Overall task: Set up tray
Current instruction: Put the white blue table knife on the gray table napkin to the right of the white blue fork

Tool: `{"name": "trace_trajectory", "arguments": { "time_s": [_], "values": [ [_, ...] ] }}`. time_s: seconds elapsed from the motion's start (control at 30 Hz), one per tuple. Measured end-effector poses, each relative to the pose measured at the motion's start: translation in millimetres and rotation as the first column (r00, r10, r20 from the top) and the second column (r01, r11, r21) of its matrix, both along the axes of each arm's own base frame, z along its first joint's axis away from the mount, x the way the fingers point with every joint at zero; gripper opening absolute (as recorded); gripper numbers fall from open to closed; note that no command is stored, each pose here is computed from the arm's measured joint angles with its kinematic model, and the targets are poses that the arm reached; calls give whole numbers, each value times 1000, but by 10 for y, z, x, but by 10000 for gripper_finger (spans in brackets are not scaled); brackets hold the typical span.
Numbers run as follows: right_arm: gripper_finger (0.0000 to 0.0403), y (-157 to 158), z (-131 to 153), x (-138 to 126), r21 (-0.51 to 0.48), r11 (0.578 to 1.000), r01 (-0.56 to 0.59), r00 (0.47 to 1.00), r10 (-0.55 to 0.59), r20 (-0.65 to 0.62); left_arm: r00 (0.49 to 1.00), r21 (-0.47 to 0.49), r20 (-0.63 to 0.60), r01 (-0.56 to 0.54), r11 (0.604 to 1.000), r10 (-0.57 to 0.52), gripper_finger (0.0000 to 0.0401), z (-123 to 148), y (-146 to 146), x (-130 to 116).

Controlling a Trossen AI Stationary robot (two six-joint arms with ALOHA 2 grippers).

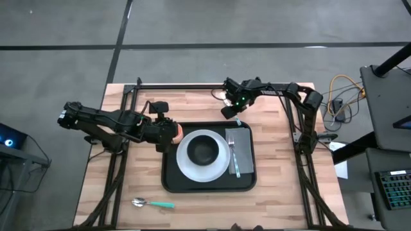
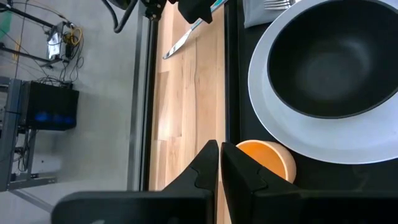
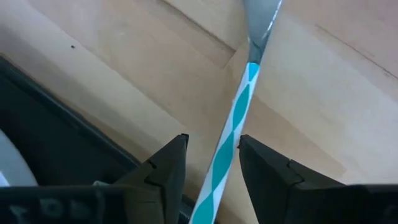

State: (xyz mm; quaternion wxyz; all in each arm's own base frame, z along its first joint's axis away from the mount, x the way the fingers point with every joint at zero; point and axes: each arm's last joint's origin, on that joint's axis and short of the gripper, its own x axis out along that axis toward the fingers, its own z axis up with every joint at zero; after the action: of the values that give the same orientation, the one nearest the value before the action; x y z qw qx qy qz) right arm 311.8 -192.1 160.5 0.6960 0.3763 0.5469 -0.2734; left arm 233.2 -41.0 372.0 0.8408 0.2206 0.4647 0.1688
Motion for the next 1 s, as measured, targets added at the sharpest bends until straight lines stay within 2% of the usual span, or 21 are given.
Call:
{"name": "trace_trajectory", "arguments": {
  "time_s": [0.4, 0.5, 0.63, 0.8, 0.87, 1.0],
  "values": [
    [126, 49, -16, 7, 13, 1000, 13, 1000, -12, -14, 1000, 0, 1, 0, 1000, 0, 0, 1, -1, -1],
    [99, 58, -38, -6, 18, 1000, 16, 1000, -16, -21, 1000, 0, 1, 0, 1000, 0, 0, 1, -1, -1],
    [32, 65, -51, -14, 22, 1000, 18, 1000, -18, -25, 1000, -1, 1, 0, 1000, 0, 0, 2, 0, -2],
    [24, 85, -37, -1, 64, 996, 58, 998, -58, -6, 1000, 0, 1, 0, 1000, 0, 0, 2, 0, -2],
    [24, 121, 39, 5, 77, 995, 65, 998, -67, 20, 1000, -1, 1, 0, 1000, 0, 0, 2, 0, -2],
    [23, 218, 396, -34, 67, 993, 97, 988, -104, 117, 1000, 0, 1, 0, 1000, 0, 0, 2, 0, -2]
  ]
}}
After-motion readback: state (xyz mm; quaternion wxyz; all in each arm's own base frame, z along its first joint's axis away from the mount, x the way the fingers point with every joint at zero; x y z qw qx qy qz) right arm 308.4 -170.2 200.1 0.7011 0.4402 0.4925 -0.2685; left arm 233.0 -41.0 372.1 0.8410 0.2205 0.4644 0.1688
